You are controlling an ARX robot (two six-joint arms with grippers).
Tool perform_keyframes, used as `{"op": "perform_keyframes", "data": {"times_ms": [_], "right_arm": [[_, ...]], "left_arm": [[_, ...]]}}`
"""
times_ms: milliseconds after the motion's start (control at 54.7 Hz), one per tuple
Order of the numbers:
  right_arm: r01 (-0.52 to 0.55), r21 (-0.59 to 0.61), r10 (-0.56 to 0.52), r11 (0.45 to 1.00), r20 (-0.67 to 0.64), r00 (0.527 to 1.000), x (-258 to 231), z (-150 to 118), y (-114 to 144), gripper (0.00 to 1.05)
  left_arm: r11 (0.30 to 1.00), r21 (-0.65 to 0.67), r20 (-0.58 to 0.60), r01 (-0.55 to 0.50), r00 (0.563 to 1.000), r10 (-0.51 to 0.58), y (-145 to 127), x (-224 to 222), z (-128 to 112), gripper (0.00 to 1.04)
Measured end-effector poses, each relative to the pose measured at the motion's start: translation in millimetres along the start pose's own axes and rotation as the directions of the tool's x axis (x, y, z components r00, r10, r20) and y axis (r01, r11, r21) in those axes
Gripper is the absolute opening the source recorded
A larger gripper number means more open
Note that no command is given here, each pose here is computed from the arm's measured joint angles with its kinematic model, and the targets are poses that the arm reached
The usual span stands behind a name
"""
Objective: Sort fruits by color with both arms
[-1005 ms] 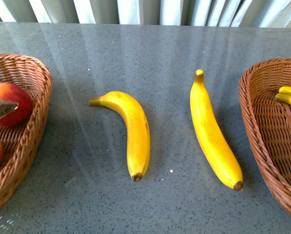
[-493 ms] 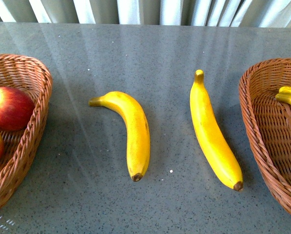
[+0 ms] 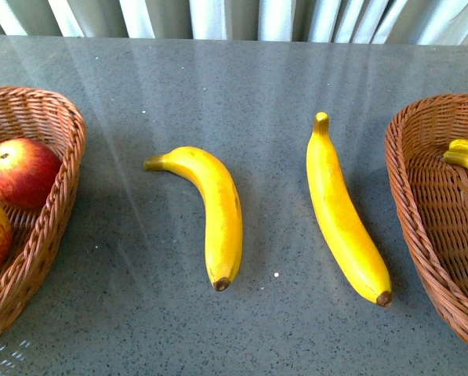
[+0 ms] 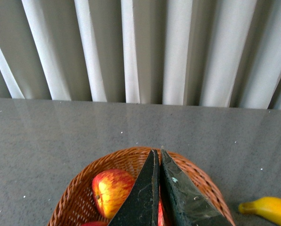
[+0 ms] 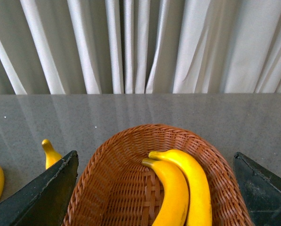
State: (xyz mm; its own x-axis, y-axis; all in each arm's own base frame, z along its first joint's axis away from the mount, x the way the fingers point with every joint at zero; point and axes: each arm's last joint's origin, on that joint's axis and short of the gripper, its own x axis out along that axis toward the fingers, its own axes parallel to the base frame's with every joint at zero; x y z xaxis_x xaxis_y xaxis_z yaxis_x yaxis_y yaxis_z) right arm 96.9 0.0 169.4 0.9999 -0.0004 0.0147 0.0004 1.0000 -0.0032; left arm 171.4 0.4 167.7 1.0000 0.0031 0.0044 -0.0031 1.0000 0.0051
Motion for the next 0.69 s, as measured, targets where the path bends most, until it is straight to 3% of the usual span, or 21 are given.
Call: {"op": "perform_keyframes", "data": {"times_ms": [694], "right_arm": [[0.0, 0.0, 0.0, 1.0, 0.0, 1.0, 0, 0, 0, 0.96]], "left_arm": [[1.0, 0.0, -0.001, 0.001, 1.0, -0.001, 0, -39, 1, 0.02]]}}
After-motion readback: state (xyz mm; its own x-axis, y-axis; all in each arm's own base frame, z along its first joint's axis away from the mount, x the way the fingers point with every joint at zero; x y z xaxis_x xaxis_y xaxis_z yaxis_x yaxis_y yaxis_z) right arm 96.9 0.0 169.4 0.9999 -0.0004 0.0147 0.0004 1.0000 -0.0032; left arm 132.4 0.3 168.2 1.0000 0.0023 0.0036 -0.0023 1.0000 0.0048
